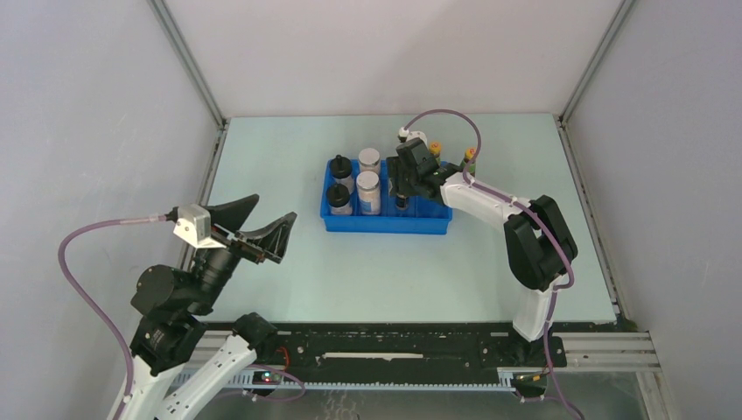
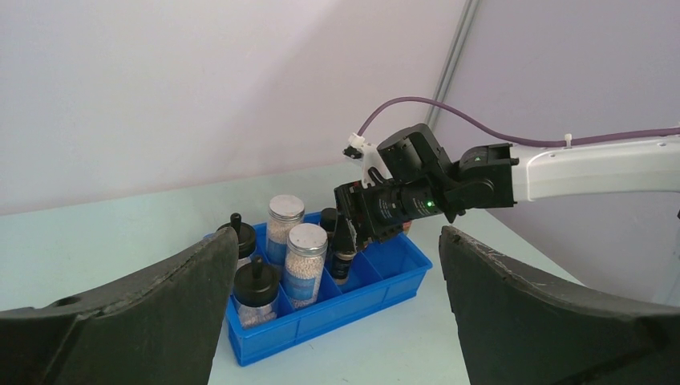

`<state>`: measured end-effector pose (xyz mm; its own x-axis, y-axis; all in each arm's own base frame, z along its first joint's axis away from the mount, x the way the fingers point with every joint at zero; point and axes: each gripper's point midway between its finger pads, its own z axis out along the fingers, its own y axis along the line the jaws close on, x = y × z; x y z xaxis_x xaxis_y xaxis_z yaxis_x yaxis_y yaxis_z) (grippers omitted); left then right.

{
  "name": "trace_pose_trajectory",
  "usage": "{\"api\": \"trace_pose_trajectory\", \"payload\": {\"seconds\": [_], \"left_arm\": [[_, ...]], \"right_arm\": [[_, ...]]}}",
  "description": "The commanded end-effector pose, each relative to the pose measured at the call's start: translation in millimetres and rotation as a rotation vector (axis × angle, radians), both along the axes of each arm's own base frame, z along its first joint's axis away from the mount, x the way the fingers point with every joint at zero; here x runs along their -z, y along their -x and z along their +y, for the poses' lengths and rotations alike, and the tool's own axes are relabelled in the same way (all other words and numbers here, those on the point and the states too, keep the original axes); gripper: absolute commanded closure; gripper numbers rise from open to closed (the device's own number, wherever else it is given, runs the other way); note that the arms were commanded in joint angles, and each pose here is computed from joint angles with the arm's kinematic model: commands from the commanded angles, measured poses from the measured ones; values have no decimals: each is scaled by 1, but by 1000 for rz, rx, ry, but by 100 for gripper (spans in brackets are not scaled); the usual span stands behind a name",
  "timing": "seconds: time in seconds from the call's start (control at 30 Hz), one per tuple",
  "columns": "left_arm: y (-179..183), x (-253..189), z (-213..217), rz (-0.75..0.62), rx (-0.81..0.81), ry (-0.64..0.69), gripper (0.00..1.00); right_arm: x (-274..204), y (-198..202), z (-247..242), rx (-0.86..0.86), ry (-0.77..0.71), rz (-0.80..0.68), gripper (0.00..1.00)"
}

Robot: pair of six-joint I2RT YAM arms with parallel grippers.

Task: Organize the condiment bottles
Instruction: Place the bottle in the storage box, then pick up the bottle from the center of the board.

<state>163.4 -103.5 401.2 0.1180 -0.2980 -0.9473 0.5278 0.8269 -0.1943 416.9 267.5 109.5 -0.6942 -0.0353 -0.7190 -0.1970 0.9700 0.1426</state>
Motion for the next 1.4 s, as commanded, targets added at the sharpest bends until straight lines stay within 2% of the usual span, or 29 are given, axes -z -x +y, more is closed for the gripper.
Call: {"api": "trace_pose_trajectory", "payload": {"seconds": [0.0, 0.43, 0.63, 1.0, 1.37], "left_arm": [[-4, -2, -4, -15, 5, -12, 0], [-5, -3, -7, -8, 17, 4, 0], [-12, 1, -12, 1, 19, 1, 0], [-18, 6, -19, 8, 30, -8, 0], [-22, 14, -18, 16, 15, -34, 0]], "right_arm": [[-33, -7, 1, 4, -22, -64, 23], [-156, 17, 0, -34, -35, -280, 23], [-196, 31, -41, 80, -21, -399, 22], [-153, 17, -142, 386, 100, -378, 20], [-115, -9, -181, 499, 95, -355, 20]]}}
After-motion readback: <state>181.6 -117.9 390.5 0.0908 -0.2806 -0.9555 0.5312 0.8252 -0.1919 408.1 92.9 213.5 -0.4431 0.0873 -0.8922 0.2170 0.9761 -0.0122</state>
